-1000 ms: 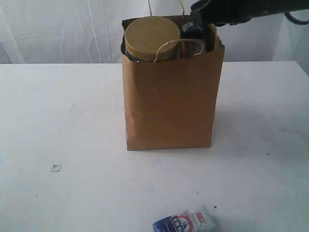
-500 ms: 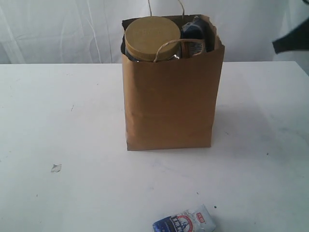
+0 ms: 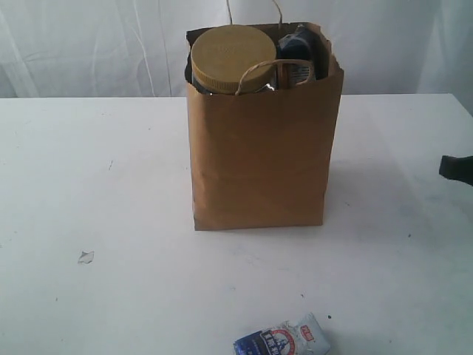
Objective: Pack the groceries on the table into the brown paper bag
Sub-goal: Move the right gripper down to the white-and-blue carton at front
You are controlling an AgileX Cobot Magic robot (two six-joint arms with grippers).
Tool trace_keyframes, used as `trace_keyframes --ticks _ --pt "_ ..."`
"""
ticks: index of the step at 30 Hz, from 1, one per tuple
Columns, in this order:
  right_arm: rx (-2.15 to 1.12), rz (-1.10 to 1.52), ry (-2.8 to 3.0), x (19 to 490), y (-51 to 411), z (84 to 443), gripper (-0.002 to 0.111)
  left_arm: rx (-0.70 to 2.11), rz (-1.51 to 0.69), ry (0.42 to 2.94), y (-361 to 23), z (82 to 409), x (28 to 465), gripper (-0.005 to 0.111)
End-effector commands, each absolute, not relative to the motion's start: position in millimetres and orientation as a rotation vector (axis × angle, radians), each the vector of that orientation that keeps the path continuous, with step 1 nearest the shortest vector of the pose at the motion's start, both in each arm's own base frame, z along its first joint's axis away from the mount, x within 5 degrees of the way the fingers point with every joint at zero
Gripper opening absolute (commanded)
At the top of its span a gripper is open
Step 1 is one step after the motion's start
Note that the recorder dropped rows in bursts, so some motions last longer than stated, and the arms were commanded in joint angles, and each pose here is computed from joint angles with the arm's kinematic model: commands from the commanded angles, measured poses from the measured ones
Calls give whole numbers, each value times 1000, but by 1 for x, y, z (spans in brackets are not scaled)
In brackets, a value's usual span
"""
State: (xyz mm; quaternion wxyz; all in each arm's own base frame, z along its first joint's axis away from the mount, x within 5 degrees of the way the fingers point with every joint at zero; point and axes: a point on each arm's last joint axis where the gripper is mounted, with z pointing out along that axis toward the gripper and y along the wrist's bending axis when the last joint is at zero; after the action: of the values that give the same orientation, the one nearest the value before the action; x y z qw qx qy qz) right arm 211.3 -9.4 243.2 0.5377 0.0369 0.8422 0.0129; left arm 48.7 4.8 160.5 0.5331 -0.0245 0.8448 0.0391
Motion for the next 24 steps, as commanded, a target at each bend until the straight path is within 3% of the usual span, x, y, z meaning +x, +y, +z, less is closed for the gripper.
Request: trace_keyframes --ticks 1,7,12,16,19,24 --pt "-18 -17 1944 193 -5 254 0 19 171 2015 7 160 48 0" --pt "-481 10 1953 200 40 239 0 19 171 2005 7 161 49 0" --pt "152 419 2018 229 39 214 0 19 171 2005 7 161 49 0" --pt "245 543 2041 242 46 213 0 19 171 2005 7 161 49 0" --pt "142 417 2162 249 44 209 0 19 171 2005 7 161 49 0" --pt "265 -47 2370 251 14 204 0 19 171 2005 7 161 49 0"
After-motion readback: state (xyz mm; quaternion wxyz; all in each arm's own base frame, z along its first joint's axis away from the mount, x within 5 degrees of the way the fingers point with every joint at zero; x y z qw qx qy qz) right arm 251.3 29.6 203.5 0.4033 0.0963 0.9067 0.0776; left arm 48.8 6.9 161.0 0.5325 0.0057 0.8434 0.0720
